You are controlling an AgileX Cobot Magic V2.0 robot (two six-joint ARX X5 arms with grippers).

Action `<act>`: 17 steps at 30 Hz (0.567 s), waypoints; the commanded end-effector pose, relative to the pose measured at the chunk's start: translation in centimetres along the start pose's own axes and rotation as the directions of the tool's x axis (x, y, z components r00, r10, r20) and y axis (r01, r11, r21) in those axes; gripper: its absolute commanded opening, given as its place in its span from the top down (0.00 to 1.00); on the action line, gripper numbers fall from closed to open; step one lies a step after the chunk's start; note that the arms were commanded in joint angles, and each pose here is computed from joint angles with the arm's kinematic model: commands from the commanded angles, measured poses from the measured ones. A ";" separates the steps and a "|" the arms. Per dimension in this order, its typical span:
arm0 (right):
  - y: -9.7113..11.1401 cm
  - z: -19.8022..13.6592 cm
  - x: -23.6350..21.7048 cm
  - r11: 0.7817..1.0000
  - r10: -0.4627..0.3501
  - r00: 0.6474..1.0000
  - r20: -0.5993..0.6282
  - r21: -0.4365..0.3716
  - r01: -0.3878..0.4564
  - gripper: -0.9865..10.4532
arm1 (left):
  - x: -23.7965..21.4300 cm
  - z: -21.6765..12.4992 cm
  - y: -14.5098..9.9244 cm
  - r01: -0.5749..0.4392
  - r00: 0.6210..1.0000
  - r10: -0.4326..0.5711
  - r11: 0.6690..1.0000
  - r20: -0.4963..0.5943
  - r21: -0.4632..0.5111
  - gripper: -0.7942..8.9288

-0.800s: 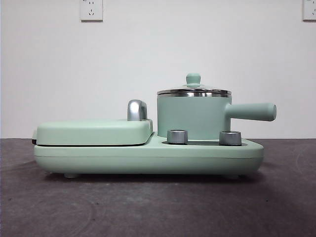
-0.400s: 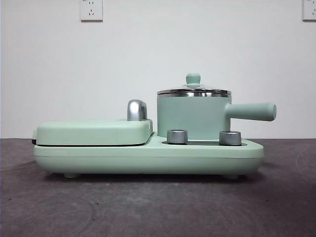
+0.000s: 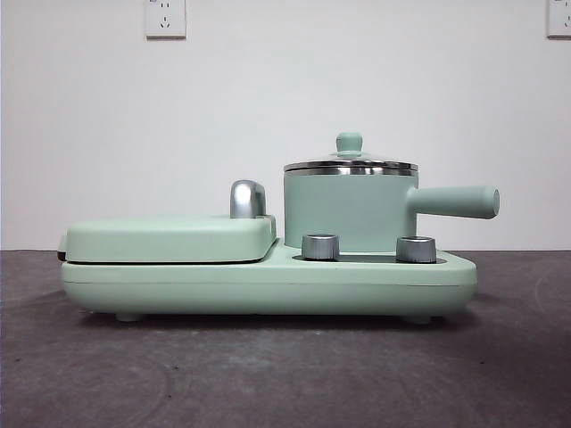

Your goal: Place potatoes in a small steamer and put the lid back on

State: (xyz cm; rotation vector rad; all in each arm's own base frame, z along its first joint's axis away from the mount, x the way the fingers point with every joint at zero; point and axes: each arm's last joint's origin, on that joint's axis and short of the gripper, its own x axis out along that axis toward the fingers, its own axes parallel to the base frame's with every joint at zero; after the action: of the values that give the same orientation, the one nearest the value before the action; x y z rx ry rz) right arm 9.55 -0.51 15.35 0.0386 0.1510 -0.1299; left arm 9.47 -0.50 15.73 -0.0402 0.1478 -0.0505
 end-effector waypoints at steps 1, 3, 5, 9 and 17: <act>0.0 -0.3 0.1 1.000 0.003 1.000 -0.009 -0.031 -0.004 0.90 | 0.2 -0.5 0.0 -0.003 1.000 0.003 1.000 -0.004 0.009 0.91; 0.0 -0.3 0.1 1.000 0.003 1.000 -0.009 -0.031 -0.004 0.90 | 0.2 -0.5 0.0 -0.003 1.000 0.003 1.000 -0.004 0.009 0.91; 0.0 -0.3 0.1 1.000 0.007 1.000 -0.008 -0.029 -0.007 0.90 | 0.2 -0.5 0.0 -0.003 1.000 0.003 1.000 -0.004 0.009 0.91; 0.2 -0.3 0.1 0.998 0.062 0.998 -0.014 -0.027 -0.063 0.90 | 0.2 -0.5 0.0 -0.003 1.000 0.003 1.000 -0.004 0.009 0.91; 0.3 -0.2 0.1 0.994 0.105 0.994 -0.008 -0.027 -0.105 0.90 | 0.2 -0.5 0.0 -0.003 1.000 0.003 1.000 -0.004 0.009 0.91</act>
State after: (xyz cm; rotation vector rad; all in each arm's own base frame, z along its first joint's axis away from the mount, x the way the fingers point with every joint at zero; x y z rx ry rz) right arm 9.56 -0.20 15.29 0.0273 0.1586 -0.0207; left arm 9.47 -0.50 15.73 -0.0402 0.1478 -0.0505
